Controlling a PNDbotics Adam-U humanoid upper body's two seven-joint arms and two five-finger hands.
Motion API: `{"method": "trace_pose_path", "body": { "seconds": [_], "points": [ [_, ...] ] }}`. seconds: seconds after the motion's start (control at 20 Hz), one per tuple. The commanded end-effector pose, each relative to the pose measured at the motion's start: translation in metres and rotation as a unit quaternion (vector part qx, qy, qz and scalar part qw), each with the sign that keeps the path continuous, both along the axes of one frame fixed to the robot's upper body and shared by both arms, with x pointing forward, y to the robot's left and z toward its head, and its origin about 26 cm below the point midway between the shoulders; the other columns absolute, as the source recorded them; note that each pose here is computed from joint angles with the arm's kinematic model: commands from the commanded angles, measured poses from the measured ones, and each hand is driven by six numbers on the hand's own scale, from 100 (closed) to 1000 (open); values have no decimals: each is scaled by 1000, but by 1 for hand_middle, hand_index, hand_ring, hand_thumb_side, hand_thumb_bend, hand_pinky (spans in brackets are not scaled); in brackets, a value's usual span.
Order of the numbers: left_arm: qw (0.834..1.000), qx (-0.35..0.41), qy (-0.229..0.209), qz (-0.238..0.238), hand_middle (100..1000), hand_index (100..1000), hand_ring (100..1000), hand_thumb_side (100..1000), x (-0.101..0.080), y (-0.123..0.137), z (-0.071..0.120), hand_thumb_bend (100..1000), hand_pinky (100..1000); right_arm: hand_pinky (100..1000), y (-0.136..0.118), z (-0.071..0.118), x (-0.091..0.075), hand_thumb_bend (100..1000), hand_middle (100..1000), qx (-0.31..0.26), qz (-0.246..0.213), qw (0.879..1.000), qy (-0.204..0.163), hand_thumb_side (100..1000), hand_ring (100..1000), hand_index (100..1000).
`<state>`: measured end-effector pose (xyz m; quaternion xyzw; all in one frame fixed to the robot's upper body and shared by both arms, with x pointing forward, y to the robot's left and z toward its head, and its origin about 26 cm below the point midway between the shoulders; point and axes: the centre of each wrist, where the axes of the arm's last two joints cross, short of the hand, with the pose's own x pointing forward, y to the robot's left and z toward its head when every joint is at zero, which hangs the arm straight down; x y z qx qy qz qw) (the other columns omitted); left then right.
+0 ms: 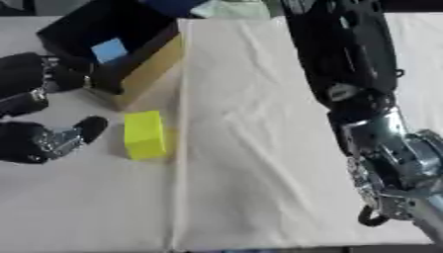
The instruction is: Pick up objects on the table and place them in the box.
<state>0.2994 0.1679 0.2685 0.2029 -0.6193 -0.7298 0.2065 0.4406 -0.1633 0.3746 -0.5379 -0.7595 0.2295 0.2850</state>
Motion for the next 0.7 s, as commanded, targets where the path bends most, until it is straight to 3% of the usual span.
{"method": "trace_pose_path", "body": {
  "seconds": [0.05, 0.2, 0.4, 0.7],
  "points": [
    [1000, 30, 2, 8, 794, 866, 783, 1000, -4, -7, 7, 389, 783, 875, -4, 14, -7, 100, 741, -5, -1, 1000, -21, 1000, 921, 881],
    [998, 42, 30, 21, 800, 880, 798, 1000, 0, -11, 5, 427, 795, 875, -4, 12, -7, 100, 739, -4, -1, 1000, -21, 1000, 919, 880],
    [997, 54, 44, 30, 829, 910, 835, 1000, 14, -11, 0, 592, 833, 875, -4, 10, -8, 100, 737, -2, 0, 1000, -20, 1000, 918, 880],
    [995, 72, 60, 45, 849, 916, 855, 1000, 45, -10, -12, 574, 841, 874, -3, 9, -9, 100, 735, 5, 1, 1000, -22, 1000, 916, 879]
  ]
}}
